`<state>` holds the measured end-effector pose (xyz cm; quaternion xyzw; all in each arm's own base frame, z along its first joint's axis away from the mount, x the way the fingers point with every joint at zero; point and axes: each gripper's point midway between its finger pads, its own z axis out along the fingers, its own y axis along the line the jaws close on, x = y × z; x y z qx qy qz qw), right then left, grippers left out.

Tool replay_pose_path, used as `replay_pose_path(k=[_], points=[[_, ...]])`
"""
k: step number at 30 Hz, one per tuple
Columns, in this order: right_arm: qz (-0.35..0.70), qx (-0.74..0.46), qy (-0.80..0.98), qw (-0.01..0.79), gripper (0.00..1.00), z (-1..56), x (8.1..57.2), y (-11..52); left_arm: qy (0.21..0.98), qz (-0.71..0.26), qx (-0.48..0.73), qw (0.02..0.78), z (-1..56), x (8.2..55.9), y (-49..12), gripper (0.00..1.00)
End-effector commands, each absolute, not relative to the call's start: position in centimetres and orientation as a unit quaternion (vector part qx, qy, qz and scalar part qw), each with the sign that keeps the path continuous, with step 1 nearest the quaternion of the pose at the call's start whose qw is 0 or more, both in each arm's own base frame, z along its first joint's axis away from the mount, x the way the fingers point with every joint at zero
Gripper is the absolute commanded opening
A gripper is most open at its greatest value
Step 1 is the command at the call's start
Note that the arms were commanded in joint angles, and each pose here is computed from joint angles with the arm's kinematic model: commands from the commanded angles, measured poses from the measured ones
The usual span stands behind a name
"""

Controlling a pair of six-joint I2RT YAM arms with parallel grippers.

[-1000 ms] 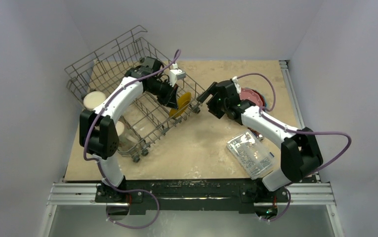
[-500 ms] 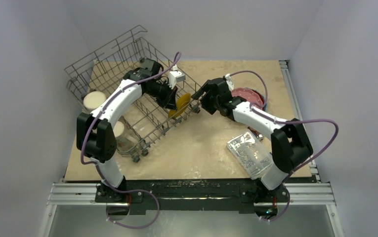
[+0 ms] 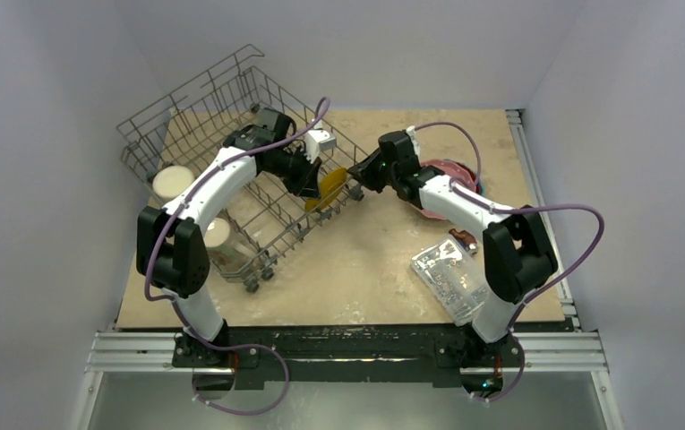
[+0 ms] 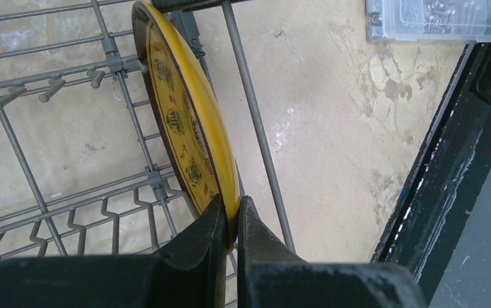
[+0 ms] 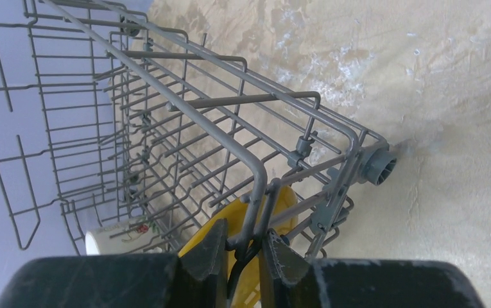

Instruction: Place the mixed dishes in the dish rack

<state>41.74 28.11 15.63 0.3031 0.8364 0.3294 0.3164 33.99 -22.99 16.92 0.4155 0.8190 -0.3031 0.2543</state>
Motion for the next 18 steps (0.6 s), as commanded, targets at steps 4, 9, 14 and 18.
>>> replay_pose_path(k=[4,9,14,18], points=[[0.295,0.226,0.869,0.327,0.00,13.2,44.1,24.6,0.823,-0.267,0.428,0.262,17.0,34.2,-21.3,0.00],[0.310,0.192,0.872,0.326,0.00,13.3,44.3,25.4,0.824,-0.259,0.428,0.265,17.2,34.3,-21.0,0.00],[0.332,0.170,0.870,0.323,0.00,13.5,44.4,26.5,0.815,-0.304,0.421,0.255,17.5,34.2,-22.6,0.00],[0.343,0.166,0.867,0.320,0.00,13.4,44.3,26.9,0.822,-0.316,0.422,0.214,15.9,34.1,-23.9,0.00]])
